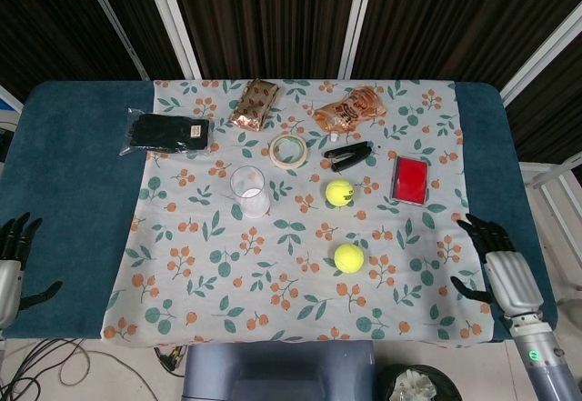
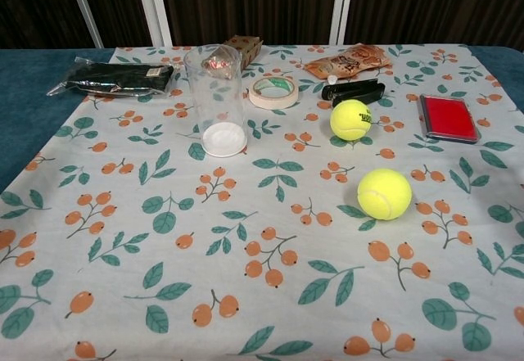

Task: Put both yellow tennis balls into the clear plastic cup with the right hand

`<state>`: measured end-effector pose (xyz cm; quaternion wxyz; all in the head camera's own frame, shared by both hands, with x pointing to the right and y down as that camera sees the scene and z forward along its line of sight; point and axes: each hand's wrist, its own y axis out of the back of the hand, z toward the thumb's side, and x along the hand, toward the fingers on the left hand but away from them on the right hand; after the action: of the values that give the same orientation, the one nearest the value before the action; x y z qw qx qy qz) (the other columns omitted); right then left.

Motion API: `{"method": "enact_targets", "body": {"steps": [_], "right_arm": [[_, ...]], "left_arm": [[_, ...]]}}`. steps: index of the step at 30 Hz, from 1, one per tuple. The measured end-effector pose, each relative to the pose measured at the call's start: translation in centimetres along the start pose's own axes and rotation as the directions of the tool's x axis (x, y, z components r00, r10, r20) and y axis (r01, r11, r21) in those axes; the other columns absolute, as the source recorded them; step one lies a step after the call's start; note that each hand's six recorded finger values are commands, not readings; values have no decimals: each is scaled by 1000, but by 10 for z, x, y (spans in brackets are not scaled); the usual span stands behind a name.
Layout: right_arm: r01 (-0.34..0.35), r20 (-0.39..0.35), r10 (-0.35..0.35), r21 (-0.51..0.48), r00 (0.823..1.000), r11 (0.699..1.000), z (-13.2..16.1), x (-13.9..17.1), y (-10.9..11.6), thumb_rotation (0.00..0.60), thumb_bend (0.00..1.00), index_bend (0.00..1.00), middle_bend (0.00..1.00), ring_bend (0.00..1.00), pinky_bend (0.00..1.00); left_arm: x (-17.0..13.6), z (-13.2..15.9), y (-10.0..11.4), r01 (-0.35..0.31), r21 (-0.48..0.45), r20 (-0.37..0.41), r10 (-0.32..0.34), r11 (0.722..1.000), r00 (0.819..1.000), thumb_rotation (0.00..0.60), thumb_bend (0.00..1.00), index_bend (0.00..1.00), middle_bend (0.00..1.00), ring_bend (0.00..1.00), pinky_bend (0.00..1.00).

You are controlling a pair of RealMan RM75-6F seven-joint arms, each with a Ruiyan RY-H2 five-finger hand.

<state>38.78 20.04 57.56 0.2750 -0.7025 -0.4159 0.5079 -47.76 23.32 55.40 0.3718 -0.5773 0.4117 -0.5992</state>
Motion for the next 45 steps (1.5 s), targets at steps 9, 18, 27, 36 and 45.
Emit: {"method": "enact_targets", "body": {"steps": [9, 18, 27, 36, 45], "right_arm": [[-113, -69, 114, 14, 991, 993, 45, -82, -2, 600, 265, 92, 42, 61, 0], [-175, -73, 171, -54, 983, 983, 96, -141, -17, 600, 265, 92, 42, 57, 0], [-233, -73, 230, -38, 970, 972, 144, -174, -57, 600, 264, 92, 43, 56, 0], [-220, -27, 220, -9, 975, 975, 155, -185, -94, 600, 265, 92, 42, 74, 0], [-170, -15, 171, 52, 985, 984, 156, -201, -112, 600, 265, 132, 46, 128, 0]], "left_arm": [[-1, 0, 2, -10, 8, -6, 10, 1000, 1000, 600, 0, 68, 0, 0, 0], [0, 0, -3, 8, 23, -18, -8, 1000, 1000, 600, 0, 68, 0, 0, 0], [0, -1, -3, 12, 27, -26, -12, 1000, 1000, 600, 0, 65, 0, 0, 0], [0, -2, -3, 12, 29, -41, -11, 1000, 999, 600, 0, 64, 0, 0, 0], [1, -5, 0, -2, 22, -53, 3, 1000, 999, 600, 0, 64, 0, 0, 0]]}}
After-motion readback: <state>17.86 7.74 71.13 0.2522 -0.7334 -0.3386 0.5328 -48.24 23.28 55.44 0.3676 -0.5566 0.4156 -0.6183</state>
